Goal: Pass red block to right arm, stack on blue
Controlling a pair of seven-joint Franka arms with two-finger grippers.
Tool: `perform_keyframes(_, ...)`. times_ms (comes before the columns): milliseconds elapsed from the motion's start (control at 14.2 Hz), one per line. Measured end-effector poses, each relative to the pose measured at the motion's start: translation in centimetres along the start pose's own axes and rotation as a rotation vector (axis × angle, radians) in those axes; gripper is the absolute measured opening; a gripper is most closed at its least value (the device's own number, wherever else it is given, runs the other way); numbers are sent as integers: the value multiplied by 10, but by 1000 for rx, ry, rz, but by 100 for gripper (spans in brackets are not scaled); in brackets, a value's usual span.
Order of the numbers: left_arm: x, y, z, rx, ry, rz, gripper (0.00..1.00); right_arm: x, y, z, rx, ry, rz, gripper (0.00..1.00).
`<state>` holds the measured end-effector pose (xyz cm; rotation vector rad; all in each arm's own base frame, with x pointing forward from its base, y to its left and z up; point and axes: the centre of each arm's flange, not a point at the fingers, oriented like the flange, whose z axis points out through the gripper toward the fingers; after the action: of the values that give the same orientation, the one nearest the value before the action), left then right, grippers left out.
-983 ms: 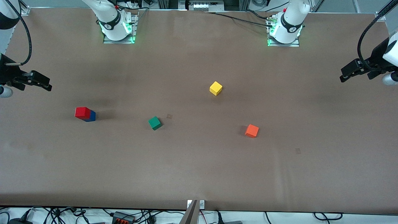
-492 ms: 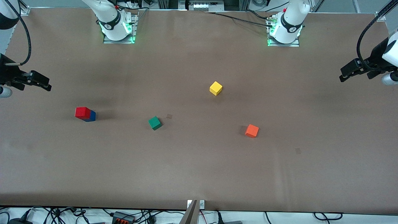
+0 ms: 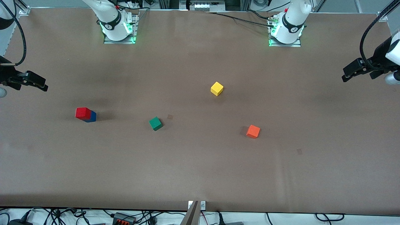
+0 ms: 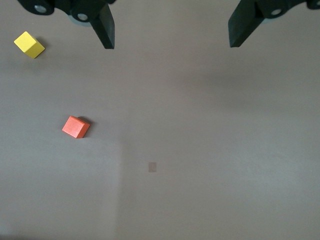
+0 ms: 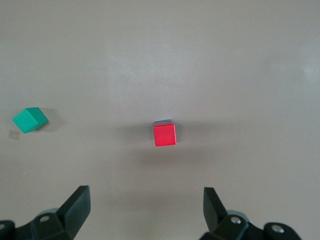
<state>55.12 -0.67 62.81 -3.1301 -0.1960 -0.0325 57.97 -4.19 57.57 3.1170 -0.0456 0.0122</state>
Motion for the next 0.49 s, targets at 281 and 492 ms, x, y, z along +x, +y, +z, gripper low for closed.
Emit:
perform_keyframes(281, 2, 0, -3, -1, 7, 0, 100, 0, -1, 0, 0, 0, -2, 100)
perform_keyframes(492, 3, -1, -1, 1, -6, -2, 100, 0, -2, 0, 0, 0, -4, 100)
